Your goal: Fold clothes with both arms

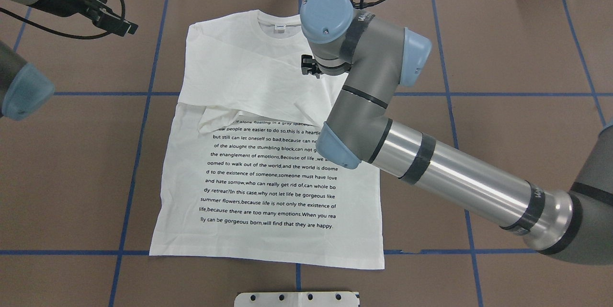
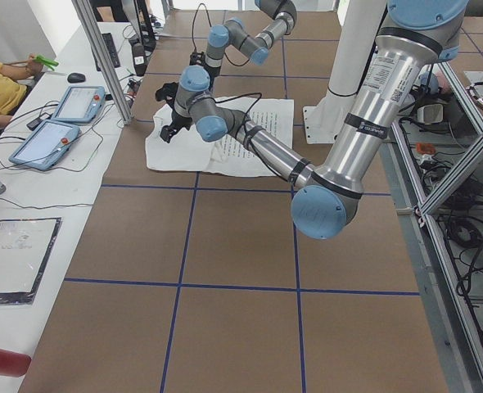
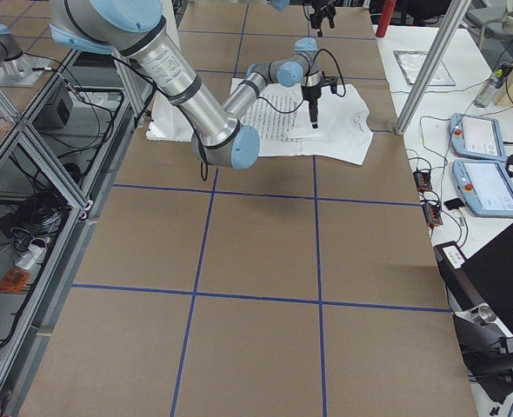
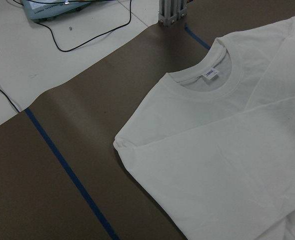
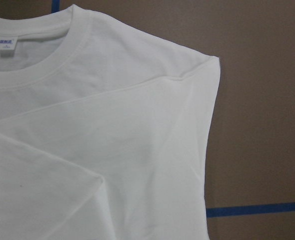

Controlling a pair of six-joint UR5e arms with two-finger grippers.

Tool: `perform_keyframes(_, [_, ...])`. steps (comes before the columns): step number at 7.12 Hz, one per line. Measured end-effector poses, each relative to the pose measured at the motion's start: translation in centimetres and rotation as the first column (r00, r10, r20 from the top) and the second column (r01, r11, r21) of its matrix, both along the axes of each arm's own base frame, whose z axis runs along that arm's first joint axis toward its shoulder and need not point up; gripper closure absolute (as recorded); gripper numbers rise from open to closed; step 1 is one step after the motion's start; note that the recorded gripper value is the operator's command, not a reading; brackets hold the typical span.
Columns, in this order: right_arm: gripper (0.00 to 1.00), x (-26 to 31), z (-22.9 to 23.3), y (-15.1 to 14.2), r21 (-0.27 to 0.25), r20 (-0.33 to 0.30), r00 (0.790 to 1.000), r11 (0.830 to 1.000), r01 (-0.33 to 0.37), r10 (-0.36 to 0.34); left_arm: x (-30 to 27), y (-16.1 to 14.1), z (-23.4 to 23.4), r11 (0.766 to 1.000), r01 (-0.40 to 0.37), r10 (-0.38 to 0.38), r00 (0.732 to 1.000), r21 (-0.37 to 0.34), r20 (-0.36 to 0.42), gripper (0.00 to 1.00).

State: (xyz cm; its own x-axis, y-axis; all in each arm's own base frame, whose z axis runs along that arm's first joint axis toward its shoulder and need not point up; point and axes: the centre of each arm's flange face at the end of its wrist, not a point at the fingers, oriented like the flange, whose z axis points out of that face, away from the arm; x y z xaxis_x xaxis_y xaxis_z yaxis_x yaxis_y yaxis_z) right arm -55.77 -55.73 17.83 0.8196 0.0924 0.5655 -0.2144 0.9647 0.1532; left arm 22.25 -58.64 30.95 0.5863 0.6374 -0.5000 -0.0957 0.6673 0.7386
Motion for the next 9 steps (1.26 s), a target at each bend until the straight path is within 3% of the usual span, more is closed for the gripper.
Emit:
perform_keyframes(3, [0.00,-7.0,-1.5,1.9,-0.049,-0.041,0.996,0.995,-0.087,0.085,-0.3,-0.1,0.3,1.000,0.006,-0.006,1.000,-0.006,0.002,0.00])
perform_keyframes(6, [0.00,-9.5,-0.7,2.0,-0.019,-0.007,0.990,0.990,-0.140,0.140,-0.2,-0.1,0.7,1.000,0.008,-0.008,1.000,-0.012,0.004,0.00])
perform_keyframes(9, [0.00,-10.1,0.6,1.7,0.004,-0.021,0.987,0.988,-0.157,0.157,-0.3,0.1,1.0,1.000,0.009,-0.009,1.000,-0.013,0.003,0.00])
